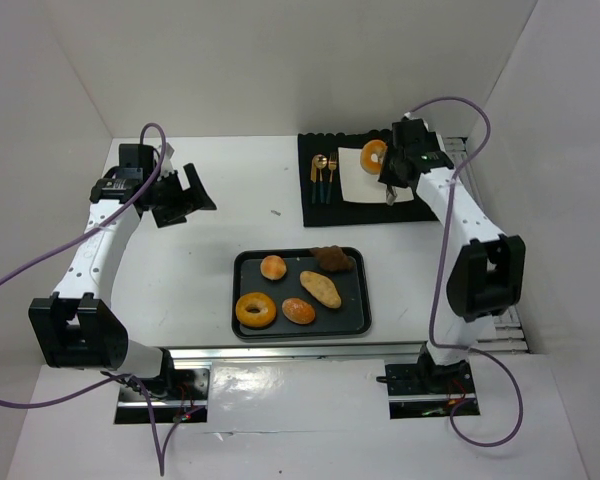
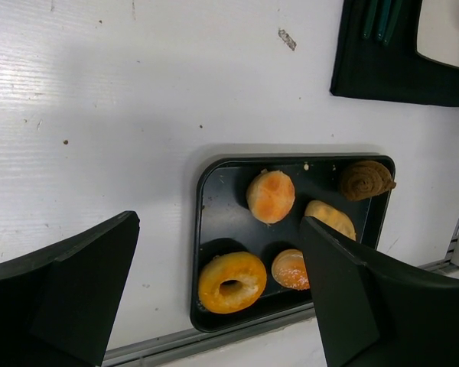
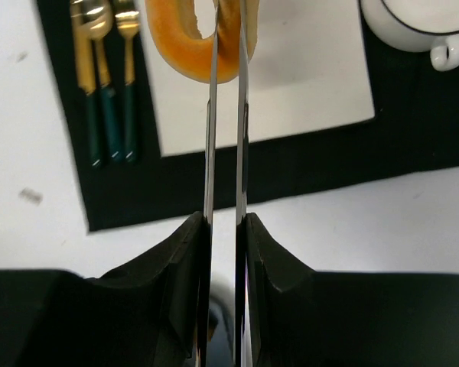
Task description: Place the bread
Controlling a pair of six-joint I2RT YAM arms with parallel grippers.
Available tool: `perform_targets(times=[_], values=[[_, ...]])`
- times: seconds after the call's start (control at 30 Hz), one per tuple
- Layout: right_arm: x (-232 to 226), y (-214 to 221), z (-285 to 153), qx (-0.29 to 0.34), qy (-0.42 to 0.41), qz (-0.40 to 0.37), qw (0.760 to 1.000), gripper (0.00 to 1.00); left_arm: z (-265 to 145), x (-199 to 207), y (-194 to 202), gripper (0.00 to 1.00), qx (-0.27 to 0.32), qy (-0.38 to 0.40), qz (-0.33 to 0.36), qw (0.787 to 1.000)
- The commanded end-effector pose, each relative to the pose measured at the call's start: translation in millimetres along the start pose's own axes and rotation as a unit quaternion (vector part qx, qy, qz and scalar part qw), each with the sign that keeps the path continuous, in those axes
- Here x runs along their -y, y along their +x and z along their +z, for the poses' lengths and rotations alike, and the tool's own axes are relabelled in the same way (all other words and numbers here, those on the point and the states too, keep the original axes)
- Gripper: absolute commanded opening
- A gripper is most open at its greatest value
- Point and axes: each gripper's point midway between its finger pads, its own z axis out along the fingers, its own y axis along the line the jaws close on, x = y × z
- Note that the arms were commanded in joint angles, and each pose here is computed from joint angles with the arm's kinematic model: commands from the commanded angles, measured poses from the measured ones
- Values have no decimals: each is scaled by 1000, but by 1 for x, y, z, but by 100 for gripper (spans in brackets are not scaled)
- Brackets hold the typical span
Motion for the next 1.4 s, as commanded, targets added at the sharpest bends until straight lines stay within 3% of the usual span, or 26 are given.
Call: perform_targets(times=[0.0,0.17,0.23,0.3,0.43,0.67,0.83,0.93,1.0,1.2,1.37], values=[[8,-53,23,79,13,34,996,25,-3,2,-9,100,10,2,9,1000],[19,-46,61,59,27,38,997,26,0,0,-8,100,6,0,7,1000],[19,-40,70,45,28,36,998,31,0,0,-8,100,6,0,7,1000],[20,-37,72,37,31,31,998,43,-2,2,-11,100,10,2,8,1000],[19,-53,44,76,33,28,996,55,-4,3,-12,100,10,2,9,1000],[-4,-56,-20,108,-1,4,994,53,-12,7,-14,100,19,5,16,1000],[-64,5,-71,53,-145,-84,984,53,-10,3,-6,100,10,2,8,1000],[-116,76,-115,-17,-265,-148,953,53,-11,3,-4,100,10,2,2,1000],[-146,133,-150,-67,-330,-203,919,53,-11,3,-4,100,10,2,2,1000],[-174,243,-208,-183,-382,-302,854,53,-14,1,-6,100,19,-7,4,1000],[-171,279,-205,-230,-354,-344,839,53,-11,5,4,100,1,10,-10,1000]])
